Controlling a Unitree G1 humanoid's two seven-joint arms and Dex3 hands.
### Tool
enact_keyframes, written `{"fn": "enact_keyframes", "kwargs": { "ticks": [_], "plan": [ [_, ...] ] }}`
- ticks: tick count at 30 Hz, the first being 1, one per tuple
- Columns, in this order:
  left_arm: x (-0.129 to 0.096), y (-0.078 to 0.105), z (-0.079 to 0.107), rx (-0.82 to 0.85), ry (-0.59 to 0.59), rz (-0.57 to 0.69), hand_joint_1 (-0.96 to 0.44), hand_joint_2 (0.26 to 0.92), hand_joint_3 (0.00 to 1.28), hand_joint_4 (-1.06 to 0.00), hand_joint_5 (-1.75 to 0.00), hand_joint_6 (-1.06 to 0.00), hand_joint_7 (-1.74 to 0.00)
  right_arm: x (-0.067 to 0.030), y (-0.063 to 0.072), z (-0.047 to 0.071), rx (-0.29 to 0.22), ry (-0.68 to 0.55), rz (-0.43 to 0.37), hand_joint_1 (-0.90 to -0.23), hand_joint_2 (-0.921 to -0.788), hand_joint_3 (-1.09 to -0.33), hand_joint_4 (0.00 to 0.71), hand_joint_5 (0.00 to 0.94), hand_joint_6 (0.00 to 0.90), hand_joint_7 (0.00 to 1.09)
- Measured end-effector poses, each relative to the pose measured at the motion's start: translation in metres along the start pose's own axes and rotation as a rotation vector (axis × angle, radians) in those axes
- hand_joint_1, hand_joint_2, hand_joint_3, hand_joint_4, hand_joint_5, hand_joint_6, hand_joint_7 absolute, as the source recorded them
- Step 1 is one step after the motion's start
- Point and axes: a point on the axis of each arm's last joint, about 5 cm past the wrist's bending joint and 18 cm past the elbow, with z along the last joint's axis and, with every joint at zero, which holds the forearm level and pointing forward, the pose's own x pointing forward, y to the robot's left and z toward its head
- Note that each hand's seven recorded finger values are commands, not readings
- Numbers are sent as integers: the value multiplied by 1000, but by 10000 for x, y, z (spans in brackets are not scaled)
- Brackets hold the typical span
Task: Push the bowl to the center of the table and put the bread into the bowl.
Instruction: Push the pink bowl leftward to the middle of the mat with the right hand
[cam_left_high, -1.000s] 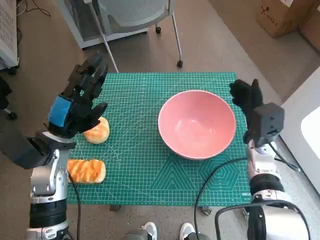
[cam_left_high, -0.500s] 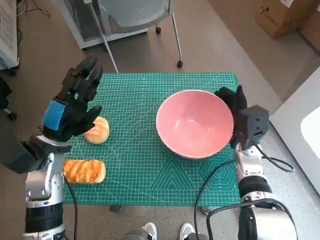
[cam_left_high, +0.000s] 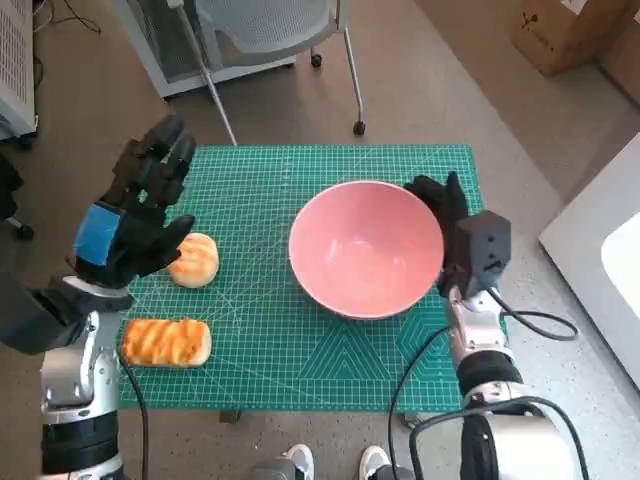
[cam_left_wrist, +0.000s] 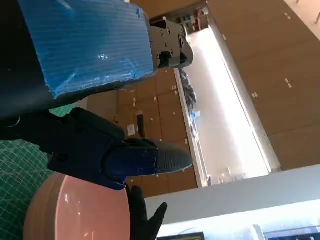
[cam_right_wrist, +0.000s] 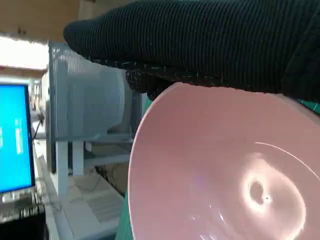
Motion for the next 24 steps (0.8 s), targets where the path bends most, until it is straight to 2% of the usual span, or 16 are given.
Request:
{"fn": "enact_keyframes", "kwargs": {
  "ticks": [10,17,24],
  "plan": [
    [-43,-4,34,12,-4,14,-646,921,332,-66,-6,1,-416,74,132,101,-17,-12,47,-672,-921,-809,103,8,277,19],
    [-66,0,42,19,-3,21,-644,921,332,-66,-5,1,-419,78,217,93,-5,-9,71,-663,-921,-809,98,4,276,16],
    [-92,-5,38,20,3,24,-625,921,333,-64,-4,1,-417,78,214,94,0,-10,84,-671,-921,-801,98,2,279,17]
  ]
}}
